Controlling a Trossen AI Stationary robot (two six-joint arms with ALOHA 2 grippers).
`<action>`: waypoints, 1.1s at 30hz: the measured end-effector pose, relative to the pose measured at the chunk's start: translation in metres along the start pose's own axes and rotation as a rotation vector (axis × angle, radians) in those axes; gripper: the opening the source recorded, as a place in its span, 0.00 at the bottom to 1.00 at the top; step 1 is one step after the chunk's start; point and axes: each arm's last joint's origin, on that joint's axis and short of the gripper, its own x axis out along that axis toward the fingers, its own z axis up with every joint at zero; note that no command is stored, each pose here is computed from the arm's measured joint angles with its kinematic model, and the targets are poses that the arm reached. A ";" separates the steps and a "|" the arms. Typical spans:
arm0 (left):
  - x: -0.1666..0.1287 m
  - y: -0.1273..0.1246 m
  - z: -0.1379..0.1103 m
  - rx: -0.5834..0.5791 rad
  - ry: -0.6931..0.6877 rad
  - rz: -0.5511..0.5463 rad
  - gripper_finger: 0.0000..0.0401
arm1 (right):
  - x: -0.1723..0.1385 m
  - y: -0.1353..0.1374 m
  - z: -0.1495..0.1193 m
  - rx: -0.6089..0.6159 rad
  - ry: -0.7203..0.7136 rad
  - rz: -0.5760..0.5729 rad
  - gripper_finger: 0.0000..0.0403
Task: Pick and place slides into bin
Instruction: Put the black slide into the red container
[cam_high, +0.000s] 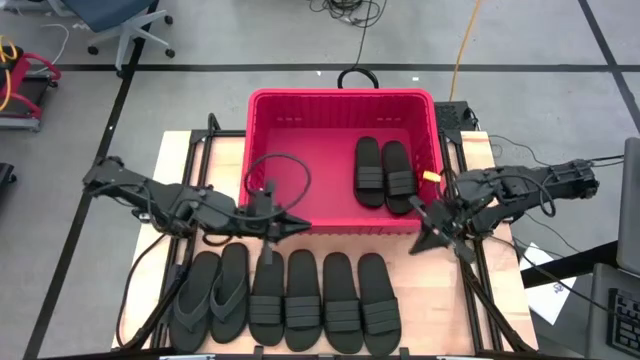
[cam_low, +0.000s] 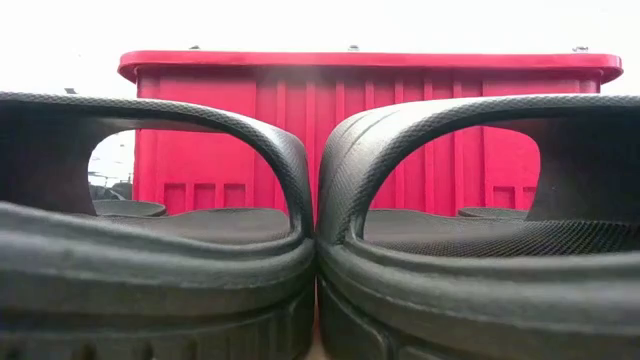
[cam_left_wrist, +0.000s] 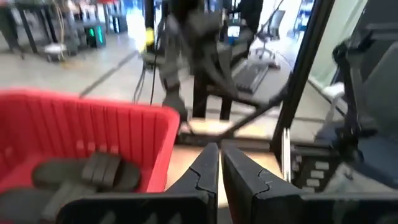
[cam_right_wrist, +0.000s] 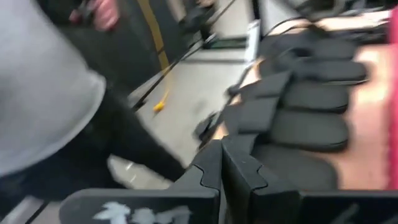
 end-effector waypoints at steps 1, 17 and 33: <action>0.004 -0.004 0.005 0.008 -0.010 0.008 0.05 | 0.001 0.003 -0.002 -0.014 0.020 0.019 0.00; -0.003 -0.057 0.034 -0.002 -0.093 0.073 0.05 | 0.073 0.017 -0.022 0.036 0.249 -0.046 0.03; -0.021 -0.087 0.017 0.020 0.029 -0.098 0.05 | 0.164 -0.003 -0.049 0.246 0.370 -0.093 0.53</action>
